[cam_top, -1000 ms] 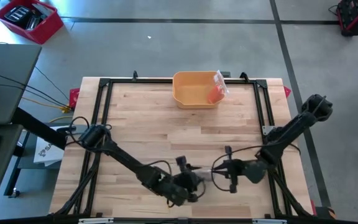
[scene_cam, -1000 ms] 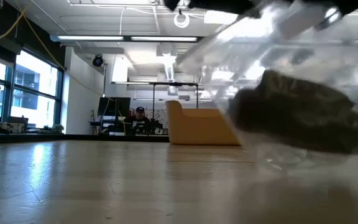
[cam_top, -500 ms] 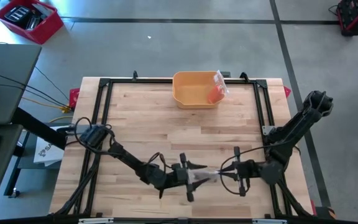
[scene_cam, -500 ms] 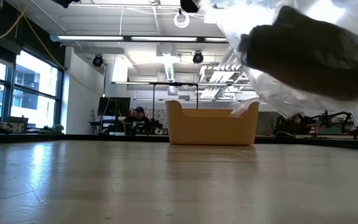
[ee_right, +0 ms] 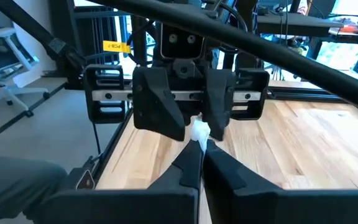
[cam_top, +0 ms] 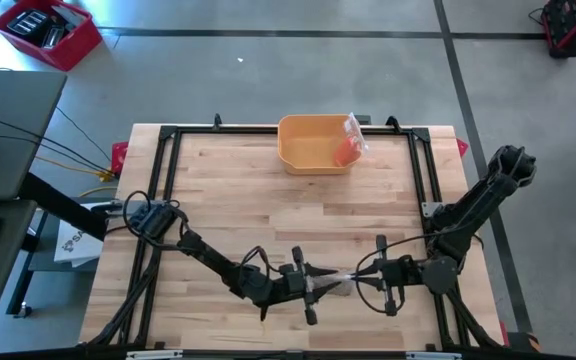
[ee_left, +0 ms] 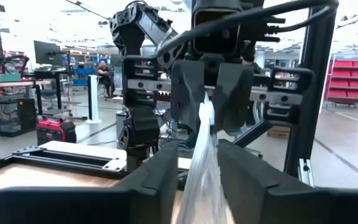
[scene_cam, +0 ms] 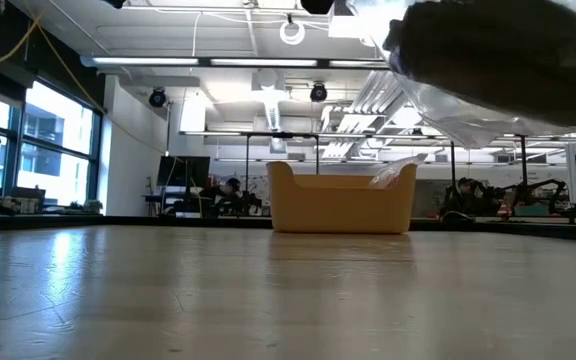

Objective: Roll bandage
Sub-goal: Close the transparent zip bag

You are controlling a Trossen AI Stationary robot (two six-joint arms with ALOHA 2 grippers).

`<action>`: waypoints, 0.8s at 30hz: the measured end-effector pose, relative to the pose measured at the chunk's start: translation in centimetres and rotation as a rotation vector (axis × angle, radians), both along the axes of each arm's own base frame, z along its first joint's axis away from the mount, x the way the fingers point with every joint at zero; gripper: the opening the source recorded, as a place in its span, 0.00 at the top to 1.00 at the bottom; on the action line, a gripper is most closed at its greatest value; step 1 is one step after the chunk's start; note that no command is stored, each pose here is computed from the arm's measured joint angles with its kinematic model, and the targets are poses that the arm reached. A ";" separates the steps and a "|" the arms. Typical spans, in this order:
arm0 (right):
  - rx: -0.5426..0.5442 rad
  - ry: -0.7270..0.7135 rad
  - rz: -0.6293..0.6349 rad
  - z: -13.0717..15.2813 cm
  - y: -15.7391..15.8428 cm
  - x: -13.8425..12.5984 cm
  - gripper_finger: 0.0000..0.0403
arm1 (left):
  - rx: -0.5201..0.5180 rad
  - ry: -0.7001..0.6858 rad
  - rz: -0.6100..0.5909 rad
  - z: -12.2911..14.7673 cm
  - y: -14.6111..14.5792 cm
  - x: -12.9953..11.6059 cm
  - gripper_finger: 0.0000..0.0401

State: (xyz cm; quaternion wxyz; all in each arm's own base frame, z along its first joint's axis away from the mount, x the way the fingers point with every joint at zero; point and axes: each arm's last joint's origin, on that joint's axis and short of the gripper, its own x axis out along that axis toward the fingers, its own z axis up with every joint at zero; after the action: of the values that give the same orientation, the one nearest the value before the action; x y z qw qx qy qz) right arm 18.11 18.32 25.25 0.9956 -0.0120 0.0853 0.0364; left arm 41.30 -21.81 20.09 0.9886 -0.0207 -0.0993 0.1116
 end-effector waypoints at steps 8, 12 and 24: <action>-0.001 0.001 0.001 0.0 0.0 0.0 1.00 | 0.020 0.007 -0.007 0.0 -0.5 -0.3 0.97; -0.008 0.008 0.002 -0.1 0.0 0.0 1.00 | 0.006 0.020 0.057 0.0 -0.8 -0.6 0.99; -0.086 0.199 0.037 0.9 -1.3 0.1 0.80 | 0.049 0.361 0.092 2.1 -1.2 -0.7 1.00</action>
State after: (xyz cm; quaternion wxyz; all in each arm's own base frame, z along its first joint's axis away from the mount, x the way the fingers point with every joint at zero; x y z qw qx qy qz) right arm 18.20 17.00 26.13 0.9800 -0.0526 0.1848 0.0519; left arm 40.63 -23.04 22.18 0.9844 0.0284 0.0761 0.1561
